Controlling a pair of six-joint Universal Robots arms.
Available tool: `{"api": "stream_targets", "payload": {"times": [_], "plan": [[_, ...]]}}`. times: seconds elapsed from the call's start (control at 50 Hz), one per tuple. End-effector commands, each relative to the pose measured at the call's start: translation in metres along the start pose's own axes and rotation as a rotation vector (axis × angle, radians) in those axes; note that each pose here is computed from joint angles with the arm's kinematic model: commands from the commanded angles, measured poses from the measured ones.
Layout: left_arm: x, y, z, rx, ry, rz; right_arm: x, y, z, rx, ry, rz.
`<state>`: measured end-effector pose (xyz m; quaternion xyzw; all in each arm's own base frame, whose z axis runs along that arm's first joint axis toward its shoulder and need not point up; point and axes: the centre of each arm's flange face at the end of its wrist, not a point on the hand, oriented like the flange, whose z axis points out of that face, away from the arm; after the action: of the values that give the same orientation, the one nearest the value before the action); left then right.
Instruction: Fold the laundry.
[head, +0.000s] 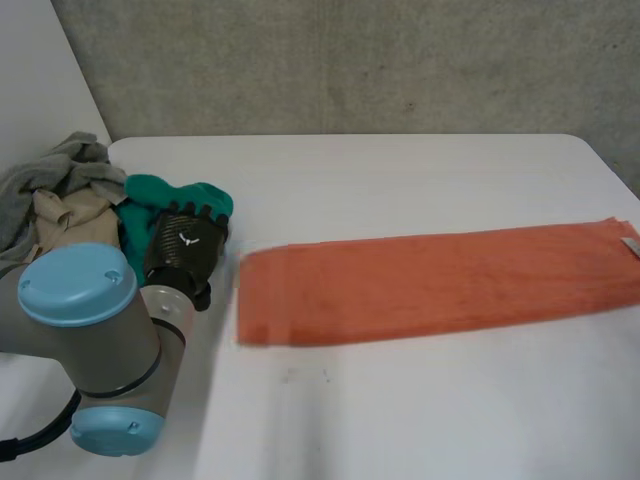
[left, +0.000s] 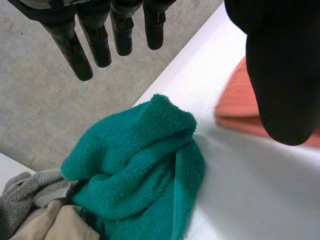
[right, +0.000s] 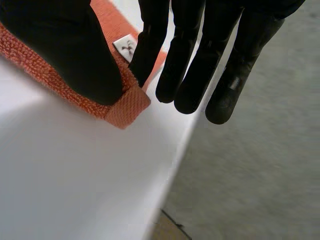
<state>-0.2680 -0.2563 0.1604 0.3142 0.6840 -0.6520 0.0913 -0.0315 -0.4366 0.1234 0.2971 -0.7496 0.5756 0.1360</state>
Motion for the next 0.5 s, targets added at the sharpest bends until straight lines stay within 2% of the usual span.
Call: {"api": "stream_targets", "payload": {"times": [0.02,0.14,0.22,0.24,0.3,0.32,0.38,0.4,0.5], "plan": [[-0.002,-0.001,-0.002,0.002,-0.005,-0.001,0.034,-0.003,0.000,-0.034,0.169,-0.119],[-0.003,-0.002,-0.003,0.003,-0.006,-0.002,0.033,-0.019,-0.007,-0.006,0.172,-0.158],[-0.007,-0.007,-0.005,0.018,-0.017,-0.005,0.008,-0.069,-0.011,0.107,0.122,-0.185],[-0.007,-0.008,-0.005,0.022,-0.019,-0.006,-0.012,-0.096,-0.015,0.177,0.078,-0.201],[-0.011,-0.012,-0.005,0.030,-0.031,-0.009,-0.045,-0.129,-0.020,0.273,0.002,-0.224],[-0.012,-0.013,-0.006,0.033,-0.033,-0.010,-0.071,-0.148,-0.026,0.332,-0.057,-0.241],[-0.014,-0.015,-0.007,0.041,-0.039,-0.013,-0.109,-0.169,-0.035,0.403,-0.150,-0.257],[-0.015,-0.016,-0.007,0.042,-0.040,-0.013,-0.137,-0.183,-0.043,0.452,-0.216,-0.269],[-0.016,-0.017,-0.009,0.046,-0.042,-0.014,-0.214,-0.225,-0.079,0.596,-0.389,-0.311]]}}
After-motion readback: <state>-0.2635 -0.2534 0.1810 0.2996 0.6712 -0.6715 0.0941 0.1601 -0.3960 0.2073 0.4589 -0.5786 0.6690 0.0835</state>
